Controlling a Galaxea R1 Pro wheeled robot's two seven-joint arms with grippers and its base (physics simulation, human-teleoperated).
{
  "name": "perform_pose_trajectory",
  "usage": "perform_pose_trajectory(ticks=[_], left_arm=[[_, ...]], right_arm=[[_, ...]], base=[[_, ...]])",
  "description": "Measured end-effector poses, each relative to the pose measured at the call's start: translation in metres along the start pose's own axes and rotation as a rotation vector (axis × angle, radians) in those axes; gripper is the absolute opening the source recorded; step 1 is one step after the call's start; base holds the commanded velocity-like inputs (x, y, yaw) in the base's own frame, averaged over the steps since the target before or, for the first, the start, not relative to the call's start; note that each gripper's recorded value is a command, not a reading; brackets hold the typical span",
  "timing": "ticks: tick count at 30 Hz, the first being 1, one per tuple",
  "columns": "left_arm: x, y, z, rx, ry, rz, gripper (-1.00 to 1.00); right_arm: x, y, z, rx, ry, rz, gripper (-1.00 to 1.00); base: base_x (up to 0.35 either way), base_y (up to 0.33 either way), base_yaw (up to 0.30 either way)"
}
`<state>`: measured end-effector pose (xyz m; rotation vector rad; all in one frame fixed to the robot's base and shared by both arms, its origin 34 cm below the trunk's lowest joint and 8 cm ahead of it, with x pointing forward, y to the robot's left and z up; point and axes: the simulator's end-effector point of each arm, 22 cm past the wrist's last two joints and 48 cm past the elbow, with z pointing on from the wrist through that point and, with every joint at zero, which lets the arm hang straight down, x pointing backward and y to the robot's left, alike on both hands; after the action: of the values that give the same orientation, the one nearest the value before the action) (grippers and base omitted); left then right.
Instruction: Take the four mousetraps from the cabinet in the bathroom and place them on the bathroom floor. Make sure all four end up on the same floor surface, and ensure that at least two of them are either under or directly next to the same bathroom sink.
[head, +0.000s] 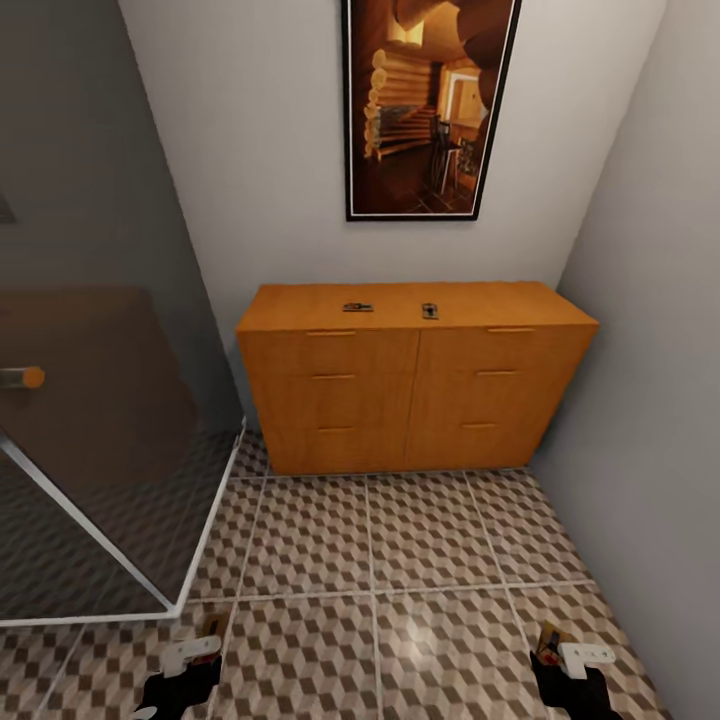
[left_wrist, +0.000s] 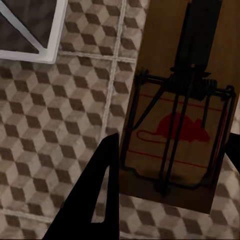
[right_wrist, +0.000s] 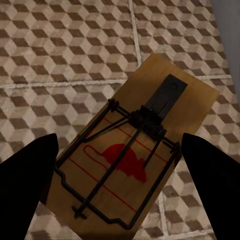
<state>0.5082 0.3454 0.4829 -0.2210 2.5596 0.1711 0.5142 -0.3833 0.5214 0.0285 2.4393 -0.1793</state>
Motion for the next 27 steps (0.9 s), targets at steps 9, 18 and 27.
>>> perform_pose_trajectory(ticks=[9, 18, 27], left_arm=[[0.004, 0.001, 0.001, -0.002, 0.007, 0.002, -1.00], [0.008, 0.001, 0.002, -0.003, 0.016, 0.003, -1.00], [0.012, 0.002, 0.003, -0.004, 0.024, 0.005, -1.00]], right_arm=[[0.004, 0.000, 0.000, 0.000, 0.008, -0.001, -1.00], [0.009, 0.001, 0.001, -0.001, 0.018, -0.002, -1.00], [0.013, -0.001, 0.002, 0.011, 0.027, -0.003, -1.00]], base=[[-0.095, -0.086, 0.229], [-0.003, -0.002, 0.229], [0.000, 0.000, 0.229]])
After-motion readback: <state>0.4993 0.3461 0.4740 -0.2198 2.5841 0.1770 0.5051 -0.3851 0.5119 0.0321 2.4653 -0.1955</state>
